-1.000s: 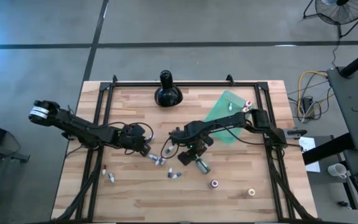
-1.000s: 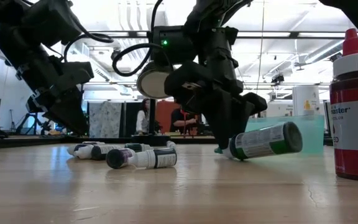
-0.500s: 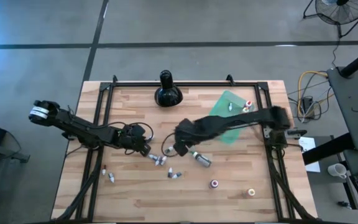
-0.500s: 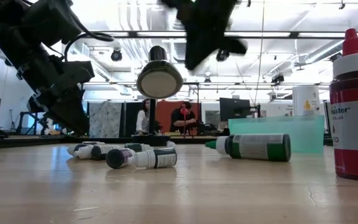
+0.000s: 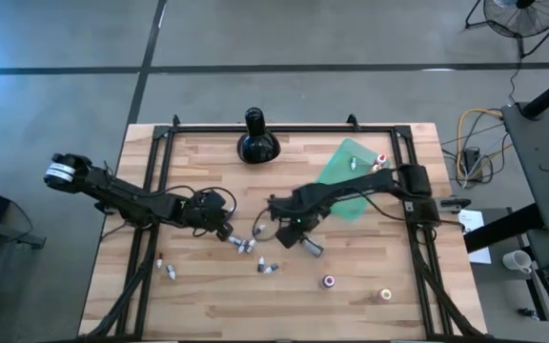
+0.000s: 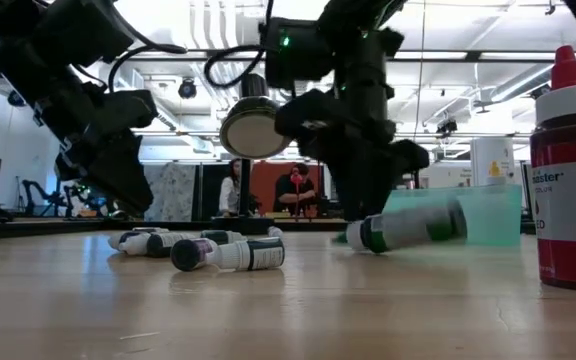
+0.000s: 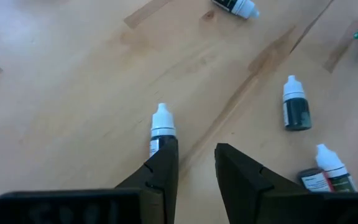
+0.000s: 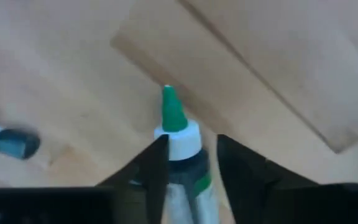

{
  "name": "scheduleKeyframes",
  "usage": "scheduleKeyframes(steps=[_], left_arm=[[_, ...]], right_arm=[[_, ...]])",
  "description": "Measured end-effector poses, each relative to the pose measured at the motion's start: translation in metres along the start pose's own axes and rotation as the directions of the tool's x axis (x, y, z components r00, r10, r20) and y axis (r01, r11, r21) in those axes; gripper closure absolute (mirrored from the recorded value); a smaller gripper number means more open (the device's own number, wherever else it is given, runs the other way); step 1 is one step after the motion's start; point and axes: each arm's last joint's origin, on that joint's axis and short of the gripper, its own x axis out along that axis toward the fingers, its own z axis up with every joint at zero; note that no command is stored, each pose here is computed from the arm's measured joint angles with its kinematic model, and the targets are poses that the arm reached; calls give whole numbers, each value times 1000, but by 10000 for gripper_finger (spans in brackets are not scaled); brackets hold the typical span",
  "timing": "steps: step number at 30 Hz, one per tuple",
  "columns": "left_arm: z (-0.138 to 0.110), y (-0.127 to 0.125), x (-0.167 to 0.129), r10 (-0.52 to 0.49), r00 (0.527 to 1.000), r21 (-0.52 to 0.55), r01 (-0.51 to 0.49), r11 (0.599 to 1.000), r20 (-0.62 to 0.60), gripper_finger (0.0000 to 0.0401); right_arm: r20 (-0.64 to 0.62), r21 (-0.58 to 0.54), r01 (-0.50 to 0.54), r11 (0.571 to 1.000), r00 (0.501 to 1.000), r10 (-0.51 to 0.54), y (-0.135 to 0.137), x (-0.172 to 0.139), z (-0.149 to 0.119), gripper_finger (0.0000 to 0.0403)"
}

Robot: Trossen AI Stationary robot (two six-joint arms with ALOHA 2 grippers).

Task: Pick & Place food coloring
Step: Put the large green food coloring bottle into the green bin

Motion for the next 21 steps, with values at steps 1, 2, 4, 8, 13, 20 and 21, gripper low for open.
scheduleKeyframes(steps=[1, 2, 4, 8, 13, 20, 21], left_arm=[[0, 0, 0, -4, 1000, -11, 4, 1000, -5, 321], [0, 0, 0, -6, 1000, -21, 6, 1000, -9, 321], [0, 0, 0, -11, 1000, -35, 10, 999, -14, 321], [-1, 0, 0, -12, 1000, -39, 11, 999, -15, 321], [-1, 0, 0, -11, 1000, -39, 10, 999, -15, 321], [0, 0, 0, -4, 1000, -41, 4, 999, -5, 321], [0, 0, 0, -4, 1000, -41, 4, 999, -5, 321]], right_arm=[[-23, 0, -5, 1000, 1000, 5, -1, 4, 4, 261], [-41, -8, -17, 1000, 999, 17, -1, 7, 8, 244], [-74, -27, -22, 999, 997, 20, 0, 16, 11, 213], [-111, -55, -5, 999, 994, -1, 0, 25, 14, 172], [-134, -81, 10, 997, 991, -21, -1, 30, 14, 161], [-118, -81, 19, 997, 993, -29, -6, 29, 21, 261], [-117, -86, 18, 996, 993, -28, -6, 28, 21, 282]])
